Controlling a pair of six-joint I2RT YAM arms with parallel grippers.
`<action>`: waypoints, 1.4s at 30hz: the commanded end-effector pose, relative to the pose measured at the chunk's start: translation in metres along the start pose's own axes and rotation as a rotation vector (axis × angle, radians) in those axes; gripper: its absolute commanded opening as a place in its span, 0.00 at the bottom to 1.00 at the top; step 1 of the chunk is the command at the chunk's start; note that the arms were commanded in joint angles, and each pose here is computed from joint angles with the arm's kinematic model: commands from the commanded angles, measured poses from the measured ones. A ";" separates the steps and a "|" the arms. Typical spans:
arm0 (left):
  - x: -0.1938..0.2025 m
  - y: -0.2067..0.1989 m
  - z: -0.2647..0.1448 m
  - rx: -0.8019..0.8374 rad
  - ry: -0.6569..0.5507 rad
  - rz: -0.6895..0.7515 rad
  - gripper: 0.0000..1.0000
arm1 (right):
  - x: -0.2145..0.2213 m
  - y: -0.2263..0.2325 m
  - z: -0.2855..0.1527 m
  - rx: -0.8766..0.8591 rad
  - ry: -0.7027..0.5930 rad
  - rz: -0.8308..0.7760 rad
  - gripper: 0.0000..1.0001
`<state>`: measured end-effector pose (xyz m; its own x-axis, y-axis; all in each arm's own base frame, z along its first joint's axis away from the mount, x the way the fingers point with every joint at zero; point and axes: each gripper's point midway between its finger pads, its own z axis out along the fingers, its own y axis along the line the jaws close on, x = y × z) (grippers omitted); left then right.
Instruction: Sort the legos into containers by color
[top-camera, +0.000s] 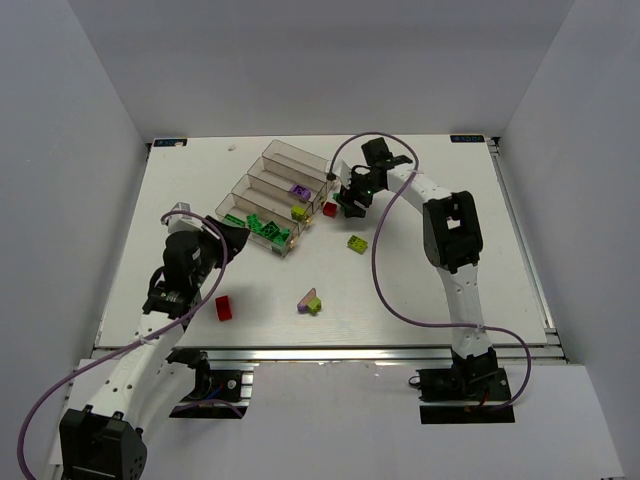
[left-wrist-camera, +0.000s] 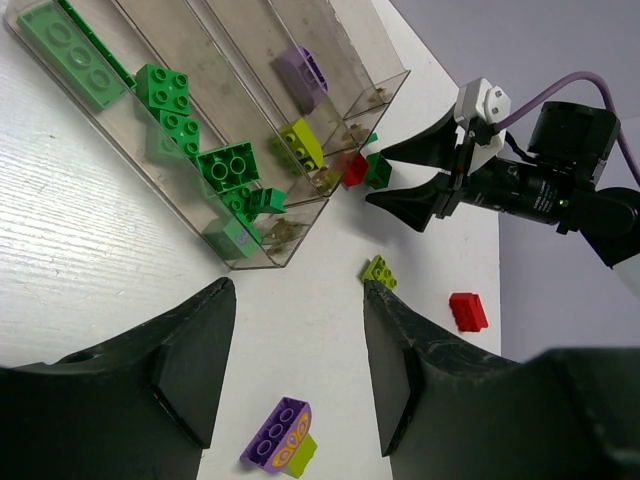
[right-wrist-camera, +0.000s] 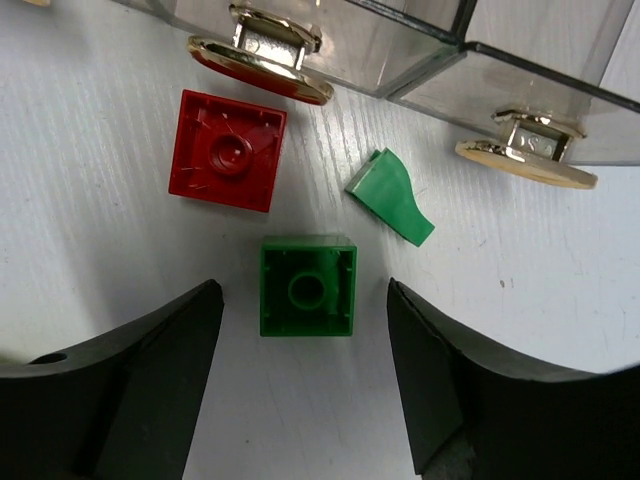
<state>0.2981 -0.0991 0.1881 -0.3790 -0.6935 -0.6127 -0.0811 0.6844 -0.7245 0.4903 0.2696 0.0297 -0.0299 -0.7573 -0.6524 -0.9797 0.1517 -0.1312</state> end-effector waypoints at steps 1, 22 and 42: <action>-0.010 -0.014 -0.001 0.033 -0.016 0.006 0.64 | -0.007 -0.007 0.004 0.011 -0.024 -0.043 0.71; -0.006 -0.014 0.003 0.063 -0.015 -0.002 0.64 | -0.131 0.092 -0.064 -0.220 -0.321 0.000 0.06; -0.005 -0.014 -0.010 0.073 -0.025 -0.024 0.64 | -0.238 0.135 0.000 -0.213 -0.570 0.155 0.12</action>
<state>0.2948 -0.1040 0.2063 -0.3494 -0.7117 -0.6094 -0.0119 0.6538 -0.7566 0.3546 0.4564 0.1571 -0.1326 -0.3508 -0.9270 -0.9910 0.0301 0.1304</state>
